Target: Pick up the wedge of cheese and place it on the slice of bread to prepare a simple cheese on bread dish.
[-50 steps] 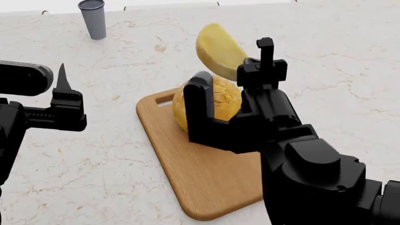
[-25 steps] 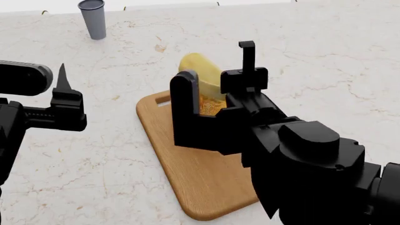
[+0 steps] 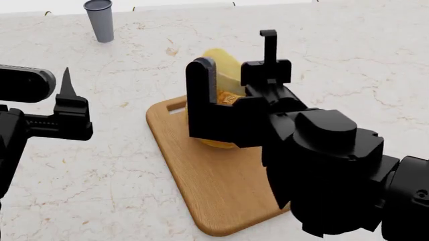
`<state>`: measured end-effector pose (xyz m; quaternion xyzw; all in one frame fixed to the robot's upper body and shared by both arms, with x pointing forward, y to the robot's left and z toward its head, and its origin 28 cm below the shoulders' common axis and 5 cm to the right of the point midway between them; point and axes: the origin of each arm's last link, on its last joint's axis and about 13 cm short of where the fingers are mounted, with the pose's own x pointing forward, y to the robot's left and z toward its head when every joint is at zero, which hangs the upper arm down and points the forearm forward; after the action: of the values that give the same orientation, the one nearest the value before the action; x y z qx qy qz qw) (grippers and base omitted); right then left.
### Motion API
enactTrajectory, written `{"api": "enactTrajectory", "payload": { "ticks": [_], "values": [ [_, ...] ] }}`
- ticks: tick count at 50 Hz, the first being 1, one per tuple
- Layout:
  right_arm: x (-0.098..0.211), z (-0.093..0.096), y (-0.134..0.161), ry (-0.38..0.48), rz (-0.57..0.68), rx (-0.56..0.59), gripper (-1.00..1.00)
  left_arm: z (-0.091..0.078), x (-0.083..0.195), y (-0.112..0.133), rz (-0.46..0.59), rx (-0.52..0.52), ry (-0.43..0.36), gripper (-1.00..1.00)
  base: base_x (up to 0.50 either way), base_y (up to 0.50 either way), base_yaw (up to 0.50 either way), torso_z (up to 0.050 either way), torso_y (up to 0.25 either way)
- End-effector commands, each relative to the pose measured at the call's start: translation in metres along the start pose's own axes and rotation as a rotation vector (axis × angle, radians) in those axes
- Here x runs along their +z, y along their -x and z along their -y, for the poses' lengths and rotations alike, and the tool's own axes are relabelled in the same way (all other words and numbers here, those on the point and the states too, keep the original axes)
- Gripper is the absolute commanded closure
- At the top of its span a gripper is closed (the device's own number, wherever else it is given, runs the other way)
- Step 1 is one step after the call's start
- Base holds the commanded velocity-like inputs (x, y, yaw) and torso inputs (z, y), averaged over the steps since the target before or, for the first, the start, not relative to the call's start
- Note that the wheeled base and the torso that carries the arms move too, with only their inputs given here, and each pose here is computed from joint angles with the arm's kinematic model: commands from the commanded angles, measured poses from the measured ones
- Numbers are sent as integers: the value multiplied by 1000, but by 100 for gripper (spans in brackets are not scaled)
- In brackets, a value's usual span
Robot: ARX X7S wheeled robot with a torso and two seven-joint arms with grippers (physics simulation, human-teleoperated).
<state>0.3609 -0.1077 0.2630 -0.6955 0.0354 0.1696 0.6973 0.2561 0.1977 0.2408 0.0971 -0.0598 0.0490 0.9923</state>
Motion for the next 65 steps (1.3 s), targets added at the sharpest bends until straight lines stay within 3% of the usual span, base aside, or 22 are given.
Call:
{"api": "enactTrajectory", "payload": {
  "ticks": [1,62,63,65],
  "values": [
    [1,2,-7,35,-17,-3,100,0,0,0,1,-3,2,-100,0,0,0,0,0],
    [1,-16,-23,1,-68,109,100,-1,0,1,6,-2,6,-100,0,0,0,0,0],
    [1,-13,-23,12,-69,83,-100,0,0,1,6,-2,6,-100,0,0,0,0,0],
    [1,-13,-21,21,-66,90,-100,0,0,1,6,-2,6,-100,0,0,0,0,0]
  ]
}}
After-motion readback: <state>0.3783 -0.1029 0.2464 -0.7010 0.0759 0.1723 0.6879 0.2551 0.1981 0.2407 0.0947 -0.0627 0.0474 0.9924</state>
